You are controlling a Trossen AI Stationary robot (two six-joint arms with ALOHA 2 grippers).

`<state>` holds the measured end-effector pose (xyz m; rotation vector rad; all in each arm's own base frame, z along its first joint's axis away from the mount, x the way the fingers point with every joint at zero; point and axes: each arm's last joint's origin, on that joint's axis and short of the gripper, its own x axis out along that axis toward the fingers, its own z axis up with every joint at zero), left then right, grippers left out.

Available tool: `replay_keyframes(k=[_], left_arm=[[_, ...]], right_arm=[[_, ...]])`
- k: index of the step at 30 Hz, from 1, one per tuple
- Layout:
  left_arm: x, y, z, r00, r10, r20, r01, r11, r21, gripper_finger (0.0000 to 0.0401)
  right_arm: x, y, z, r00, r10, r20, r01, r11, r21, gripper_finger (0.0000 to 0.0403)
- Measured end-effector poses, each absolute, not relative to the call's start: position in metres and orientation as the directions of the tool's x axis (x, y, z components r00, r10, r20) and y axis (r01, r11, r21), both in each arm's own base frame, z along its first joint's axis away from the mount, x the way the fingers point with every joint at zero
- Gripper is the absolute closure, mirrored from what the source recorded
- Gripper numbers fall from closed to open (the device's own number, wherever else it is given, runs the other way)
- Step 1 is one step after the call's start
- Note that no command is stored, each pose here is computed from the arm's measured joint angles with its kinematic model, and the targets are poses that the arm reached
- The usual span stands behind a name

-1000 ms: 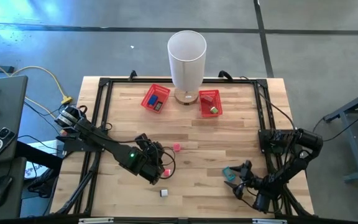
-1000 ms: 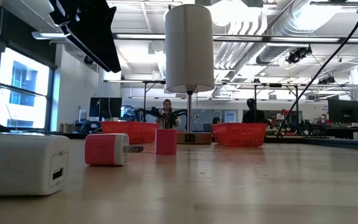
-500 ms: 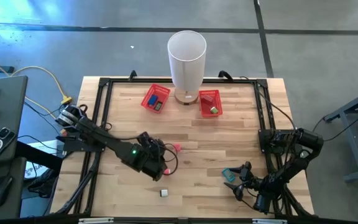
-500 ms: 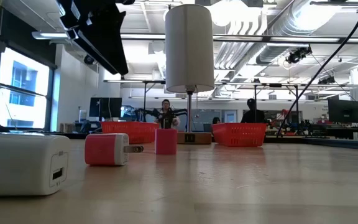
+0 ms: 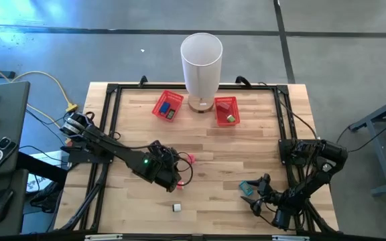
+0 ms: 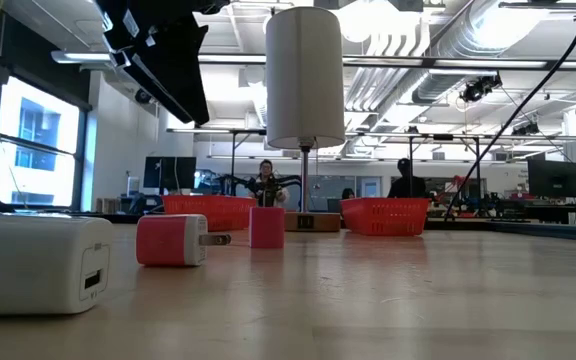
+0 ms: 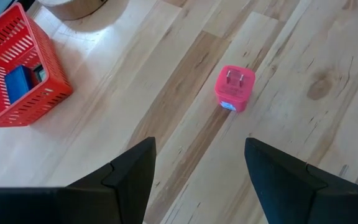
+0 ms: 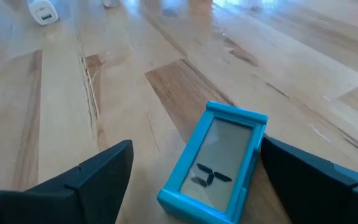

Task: Sort adapters and digital timers
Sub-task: Put the light blue digital timer into the left red bin

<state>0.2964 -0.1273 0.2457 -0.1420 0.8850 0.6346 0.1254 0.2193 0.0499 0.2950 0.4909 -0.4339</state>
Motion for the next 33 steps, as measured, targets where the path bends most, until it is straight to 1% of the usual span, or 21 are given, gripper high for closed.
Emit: replay_keyframes(k=[5, 7, 9, 12, 19, 21, 33], left_arm=[[0.2963, -0.1278, 0.2455, 0.464, 0.454, -0.761, -0.569, 0.811, 0.137, 0.0165], [0.2963, -0.1278, 0.2455, 0.464, 0.454, -0.761, -0.569, 0.811, 0.136, 0.0165], [0.2963, -0.1278, 0.2455, 0.464, 0.454, -0.761, -0.569, 0.811, 0.136, 0.0165], [0.2963, -0.1278, 0.2455, 0.464, 0.454, -0.761, -0.569, 0.811, 0.136, 0.0165], [0.2970, -0.1282, 0.2458, 0.470, 0.450, -0.759, -0.570, 0.811, 0.128, 0.0165], [0.2971, -0.1282, 0.2458, 0.470, 0.450, -0.759, -0.570, 0.812, 0.128, 0.0165], [0.2971, -0.1283, 0.2458, 0.471, 0.449, -0.759, -0.570, 0.812, 0.126, 0.0165]], right_arm=[[0.1251, 0.2181, 0.0440, 0.802, -0.345, -0.487, 0.464, 0.874, 0.145, 0.0062], [0.1254, 0.2178, 0.0438, 0.802, -0.347, -0.486, 0.462, 0.877, 0.135, 0.0071], [0.1253, 0.2172, 0.0432, 0.800, -0.348, -0.489, 0.448, 0.888, 0.100, 0.0088], [0.1251, 0.2161, 0.0428, 0.798, -0.352, -0.490, 0.443, 0.893, 0.080, 0.0126], [0.1250, 0.2144, 0.0425, 0.797, -0.359, -0.485, 0.448, 0.891, 0.077, 0.0238], [0.1252, 0.2147, 0.0426, 0.798, -0.358, -0.485, 0.448, 0.890, 0.080, 0.0263], [0.1262, 0.2155, 0.0433, 0.813, -0.358, -0.460, 0.447, 0.889, 0.099, 0.0264]])
